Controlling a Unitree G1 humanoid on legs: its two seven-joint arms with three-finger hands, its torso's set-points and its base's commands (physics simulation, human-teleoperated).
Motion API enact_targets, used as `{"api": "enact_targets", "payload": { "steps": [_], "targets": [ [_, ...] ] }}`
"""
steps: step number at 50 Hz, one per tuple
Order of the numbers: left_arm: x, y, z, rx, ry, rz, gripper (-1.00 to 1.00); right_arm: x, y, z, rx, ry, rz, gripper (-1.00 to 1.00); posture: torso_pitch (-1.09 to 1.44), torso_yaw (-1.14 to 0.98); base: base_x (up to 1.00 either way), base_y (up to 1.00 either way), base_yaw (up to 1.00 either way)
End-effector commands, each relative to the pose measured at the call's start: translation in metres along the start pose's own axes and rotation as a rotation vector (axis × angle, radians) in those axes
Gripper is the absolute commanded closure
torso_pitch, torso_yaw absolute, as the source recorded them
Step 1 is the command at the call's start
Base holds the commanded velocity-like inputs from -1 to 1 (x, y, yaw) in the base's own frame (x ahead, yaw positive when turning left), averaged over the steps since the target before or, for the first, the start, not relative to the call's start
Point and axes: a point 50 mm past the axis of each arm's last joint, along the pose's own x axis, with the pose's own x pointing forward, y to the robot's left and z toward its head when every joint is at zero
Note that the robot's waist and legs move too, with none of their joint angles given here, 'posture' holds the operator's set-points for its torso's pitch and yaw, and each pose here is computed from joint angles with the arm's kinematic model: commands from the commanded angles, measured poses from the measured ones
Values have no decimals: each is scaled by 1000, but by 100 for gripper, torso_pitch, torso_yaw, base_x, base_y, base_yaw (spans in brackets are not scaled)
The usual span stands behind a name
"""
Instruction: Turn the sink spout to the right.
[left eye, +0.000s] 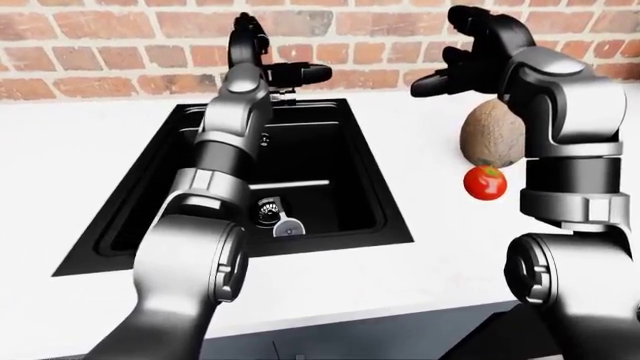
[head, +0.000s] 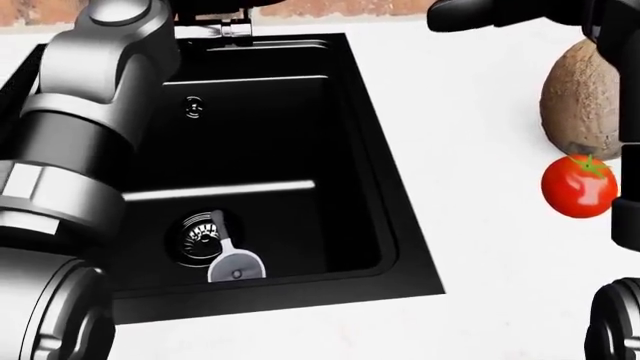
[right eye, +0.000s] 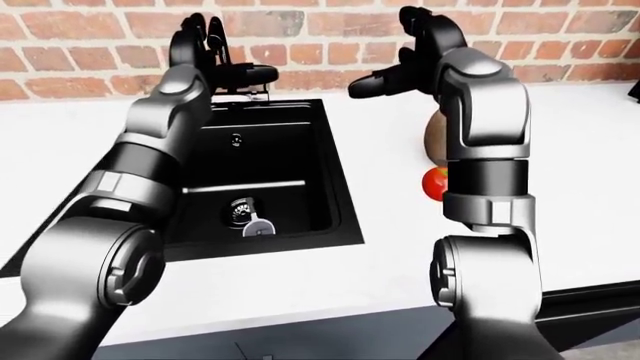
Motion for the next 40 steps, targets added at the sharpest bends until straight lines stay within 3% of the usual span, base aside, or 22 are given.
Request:
{"api": "enact_targets", "payload": {
  "steps": [1,19,40],
  "targets": [
    [-3,-4,31,-16,-111,-13,-100,-7,-3,25,-20,-102,-15,-100,-12,0,0,0,0],
    [-9,-17,41,-11,-123,-38,-100,-12,-6,25,-20,-104,-24,-100,-12,0,0,0,0],
    [-13,-32,36,-7,-109,-61,-100,-15,-6,28,-24,-109,-25,-100,-12,0,0,0,0]
  ]
}}
